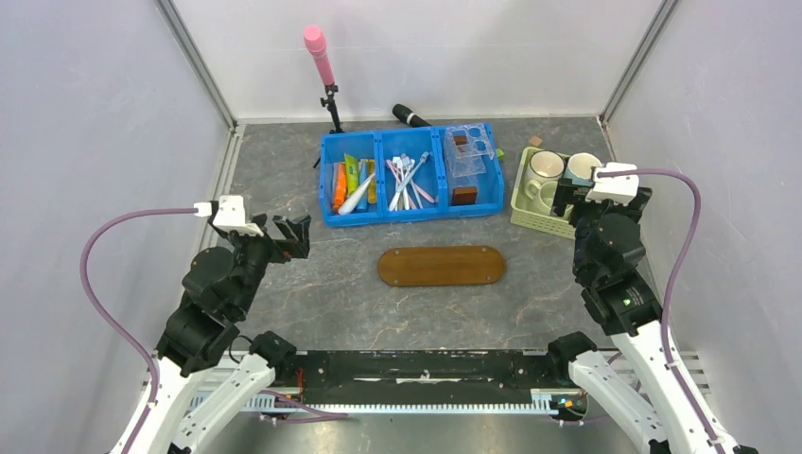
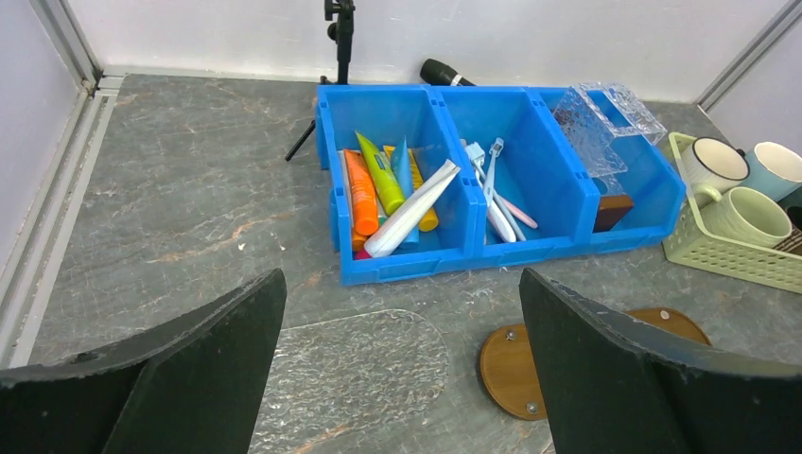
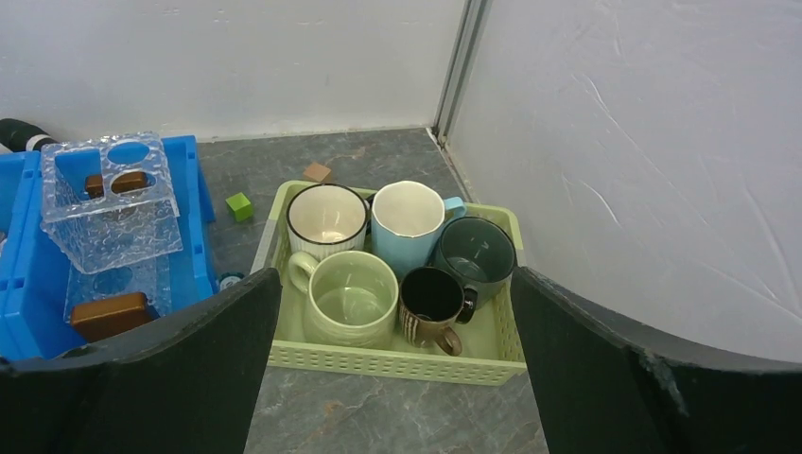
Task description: Prepare toiletry sets of a toothbrush and toothpaste on the tray
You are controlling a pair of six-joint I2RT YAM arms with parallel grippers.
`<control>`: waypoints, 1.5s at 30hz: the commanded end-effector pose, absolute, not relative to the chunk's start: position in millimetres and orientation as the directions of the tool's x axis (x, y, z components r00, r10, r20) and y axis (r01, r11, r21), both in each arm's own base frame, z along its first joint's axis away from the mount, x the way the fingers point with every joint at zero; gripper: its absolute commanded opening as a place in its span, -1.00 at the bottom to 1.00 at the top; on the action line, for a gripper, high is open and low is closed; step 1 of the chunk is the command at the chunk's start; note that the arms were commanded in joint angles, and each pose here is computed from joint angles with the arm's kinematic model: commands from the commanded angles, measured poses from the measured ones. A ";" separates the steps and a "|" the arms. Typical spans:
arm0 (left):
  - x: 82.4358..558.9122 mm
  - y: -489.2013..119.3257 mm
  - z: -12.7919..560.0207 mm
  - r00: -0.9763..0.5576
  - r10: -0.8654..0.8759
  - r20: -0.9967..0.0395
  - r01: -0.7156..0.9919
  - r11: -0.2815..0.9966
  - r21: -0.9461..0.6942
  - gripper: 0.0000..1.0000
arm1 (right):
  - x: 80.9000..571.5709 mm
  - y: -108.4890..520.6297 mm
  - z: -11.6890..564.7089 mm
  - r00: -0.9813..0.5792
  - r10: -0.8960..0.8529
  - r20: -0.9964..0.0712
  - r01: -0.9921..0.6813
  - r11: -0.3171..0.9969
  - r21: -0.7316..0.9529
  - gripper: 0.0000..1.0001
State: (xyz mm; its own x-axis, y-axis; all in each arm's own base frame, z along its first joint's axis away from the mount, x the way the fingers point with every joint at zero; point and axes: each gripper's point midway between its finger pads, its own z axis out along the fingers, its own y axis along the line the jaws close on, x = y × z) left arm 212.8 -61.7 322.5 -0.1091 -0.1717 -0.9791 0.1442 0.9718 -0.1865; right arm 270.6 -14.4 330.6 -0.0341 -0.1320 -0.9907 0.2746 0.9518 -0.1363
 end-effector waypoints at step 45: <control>248.8 -64.3 288.7 -0.056 -0.166 -0.985 0.062 0.984 -0.169 0.99 | 365.6 -50.5 197.3 -0.693 0.204 -0.692 0.388 0.914 -0.119 0.87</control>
State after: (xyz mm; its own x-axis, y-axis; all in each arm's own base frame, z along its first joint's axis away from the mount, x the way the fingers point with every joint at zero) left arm 239.6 -64.3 264.6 -0.1615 -0.1317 -0.9781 0.0682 0.9872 -0.1442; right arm 360.7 -23.8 187.5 -0.7347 0.0982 -0.6712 0.2585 0.9554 -0.1431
